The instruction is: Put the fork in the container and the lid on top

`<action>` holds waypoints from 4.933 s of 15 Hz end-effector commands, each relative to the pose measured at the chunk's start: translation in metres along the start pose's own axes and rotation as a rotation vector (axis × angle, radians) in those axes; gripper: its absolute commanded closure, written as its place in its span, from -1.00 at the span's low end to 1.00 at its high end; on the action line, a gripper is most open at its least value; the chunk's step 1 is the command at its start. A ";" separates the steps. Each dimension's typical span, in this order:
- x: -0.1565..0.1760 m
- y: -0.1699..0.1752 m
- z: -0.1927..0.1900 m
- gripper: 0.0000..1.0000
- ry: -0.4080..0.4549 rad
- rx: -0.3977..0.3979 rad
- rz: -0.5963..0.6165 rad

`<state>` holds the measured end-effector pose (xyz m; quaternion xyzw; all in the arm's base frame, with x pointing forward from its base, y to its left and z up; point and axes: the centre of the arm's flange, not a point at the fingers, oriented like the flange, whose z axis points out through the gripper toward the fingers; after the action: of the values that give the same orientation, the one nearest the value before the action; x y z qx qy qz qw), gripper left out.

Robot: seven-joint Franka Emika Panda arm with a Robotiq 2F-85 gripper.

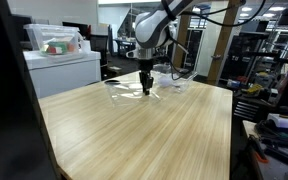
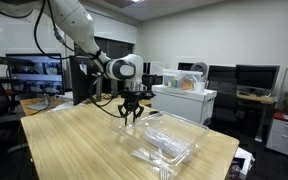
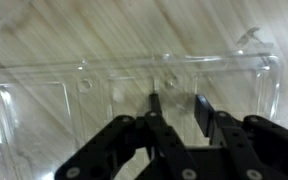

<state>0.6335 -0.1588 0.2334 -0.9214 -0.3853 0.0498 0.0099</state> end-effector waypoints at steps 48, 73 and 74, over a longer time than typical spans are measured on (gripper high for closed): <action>-0.284 0.100 -0.149 0.72 0.052 -0.091 -0.656; -0.300 0.131 -0.078 0.72 -0.020 -0.050 -0.609; -0.300 0.132 -0.077 0.72 -0.017 -0.051 -0.589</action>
<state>0.5242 -0.4571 0.3301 -0.7565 -0.6528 0.0375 0.0108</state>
